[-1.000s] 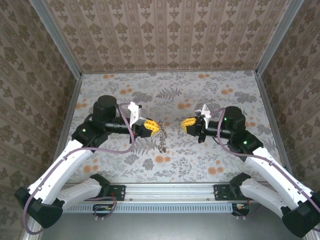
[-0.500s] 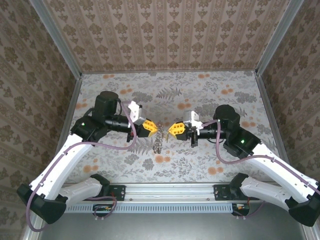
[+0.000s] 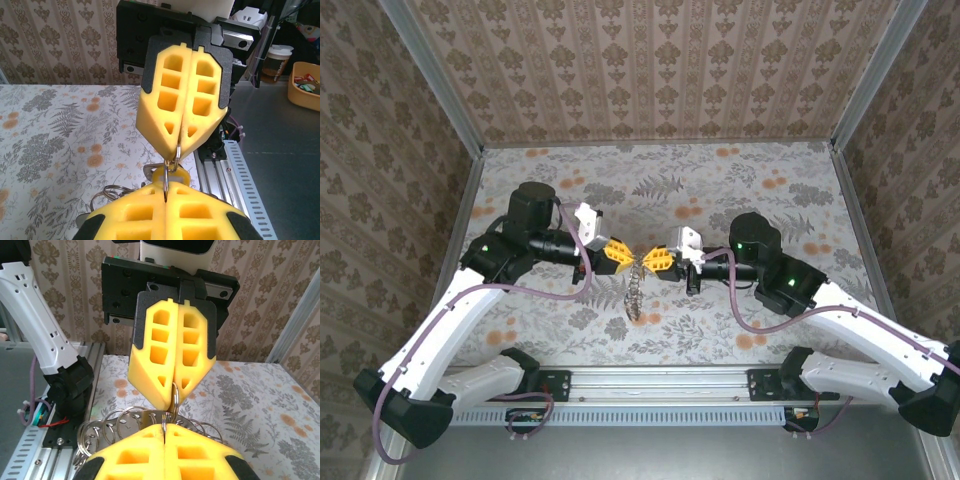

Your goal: Put the keys on the keyring

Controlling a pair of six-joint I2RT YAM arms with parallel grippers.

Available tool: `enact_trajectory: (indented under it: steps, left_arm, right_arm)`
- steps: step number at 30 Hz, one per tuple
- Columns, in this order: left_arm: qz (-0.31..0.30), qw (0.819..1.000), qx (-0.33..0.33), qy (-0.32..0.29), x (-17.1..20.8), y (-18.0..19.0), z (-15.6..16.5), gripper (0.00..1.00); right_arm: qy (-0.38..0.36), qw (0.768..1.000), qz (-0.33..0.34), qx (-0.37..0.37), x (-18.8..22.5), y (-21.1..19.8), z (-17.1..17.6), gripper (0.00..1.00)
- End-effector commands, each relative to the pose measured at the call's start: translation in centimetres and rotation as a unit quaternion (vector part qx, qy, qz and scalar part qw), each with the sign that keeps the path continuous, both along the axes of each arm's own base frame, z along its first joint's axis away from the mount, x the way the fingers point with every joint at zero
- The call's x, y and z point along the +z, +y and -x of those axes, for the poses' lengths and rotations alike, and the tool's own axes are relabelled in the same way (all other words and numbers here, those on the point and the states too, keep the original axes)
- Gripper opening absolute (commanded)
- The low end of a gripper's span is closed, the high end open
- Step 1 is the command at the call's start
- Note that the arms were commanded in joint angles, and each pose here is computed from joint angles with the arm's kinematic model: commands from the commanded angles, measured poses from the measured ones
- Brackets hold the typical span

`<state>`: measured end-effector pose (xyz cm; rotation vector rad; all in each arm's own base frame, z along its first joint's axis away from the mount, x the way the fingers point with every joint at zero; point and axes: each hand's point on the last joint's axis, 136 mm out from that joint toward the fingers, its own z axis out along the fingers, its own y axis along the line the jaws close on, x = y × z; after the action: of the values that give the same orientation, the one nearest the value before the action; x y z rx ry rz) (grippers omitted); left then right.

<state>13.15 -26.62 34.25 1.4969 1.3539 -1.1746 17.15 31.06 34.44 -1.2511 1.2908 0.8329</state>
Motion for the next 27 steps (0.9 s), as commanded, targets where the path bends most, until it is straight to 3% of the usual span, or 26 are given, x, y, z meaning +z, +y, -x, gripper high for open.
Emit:
enact_trajectory:
  steps: [1, 18, 27]
  left_arm:
    - [0.015, 1.000, -0.015, -0.019, 0.7, 0.4, 0.7, 0.00]
    - [0.014, 1.000, -0.017, -0.011, 0.4, 0.2, 0.6, 0.00]
    - [0.013, 1.000, -0.015, -0.010, 0.3, 0.3, 0.6, 0.00]
  right_arm:
    - [-0.037, 0.999, -0.026, -0.019, 2.7, -0.3, -0.3, 0.00]
    - [-0.058, 0.997, -0.041, -0.034, 3.7, -0.6, -0.5, 0.00]
    - [-0.041, 0.998, -0.041, 0.001, 3.5, 0.3, 0.2, 0.00]
